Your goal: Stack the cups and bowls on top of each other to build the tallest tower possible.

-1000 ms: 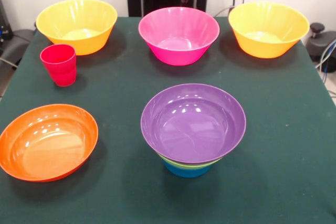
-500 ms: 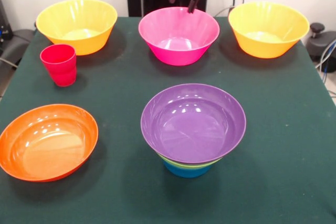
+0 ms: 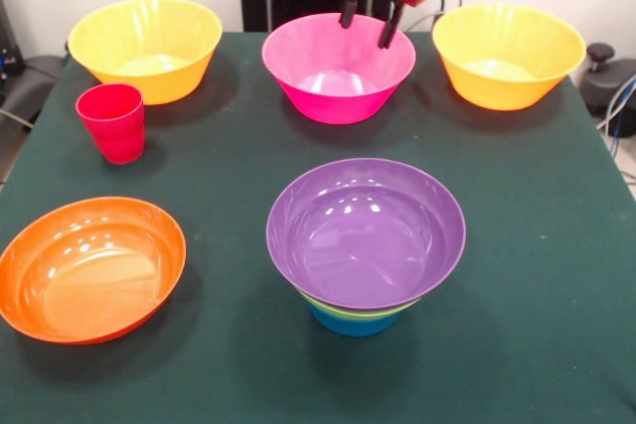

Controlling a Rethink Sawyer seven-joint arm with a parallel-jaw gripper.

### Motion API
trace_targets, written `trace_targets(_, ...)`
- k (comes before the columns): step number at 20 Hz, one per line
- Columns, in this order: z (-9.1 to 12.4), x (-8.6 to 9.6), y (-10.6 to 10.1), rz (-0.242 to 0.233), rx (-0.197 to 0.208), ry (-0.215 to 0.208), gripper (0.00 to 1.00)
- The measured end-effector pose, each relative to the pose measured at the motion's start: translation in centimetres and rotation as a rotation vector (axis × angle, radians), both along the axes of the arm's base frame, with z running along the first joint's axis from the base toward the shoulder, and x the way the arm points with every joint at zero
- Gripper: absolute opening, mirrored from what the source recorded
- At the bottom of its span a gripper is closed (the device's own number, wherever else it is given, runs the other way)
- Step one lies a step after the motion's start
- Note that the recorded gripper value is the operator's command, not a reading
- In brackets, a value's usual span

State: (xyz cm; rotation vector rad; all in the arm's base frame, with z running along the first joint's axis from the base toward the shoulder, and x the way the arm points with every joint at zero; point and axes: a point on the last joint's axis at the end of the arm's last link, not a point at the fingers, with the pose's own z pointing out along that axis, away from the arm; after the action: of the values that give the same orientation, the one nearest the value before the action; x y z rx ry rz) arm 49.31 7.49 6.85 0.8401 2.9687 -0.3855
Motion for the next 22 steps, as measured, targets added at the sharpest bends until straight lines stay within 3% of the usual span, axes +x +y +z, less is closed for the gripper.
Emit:
trace_targets(7,0.0,2.7,1.2,-0.006,0.01,0.001,1.0)
trace_targets(13,-0.8,5.3,2.1,-0.007,0.011,-0.024,1.0)
trace_targets(22,-3.4,6.2,2.7,-0.013,-0.003,-0.012,1.0)
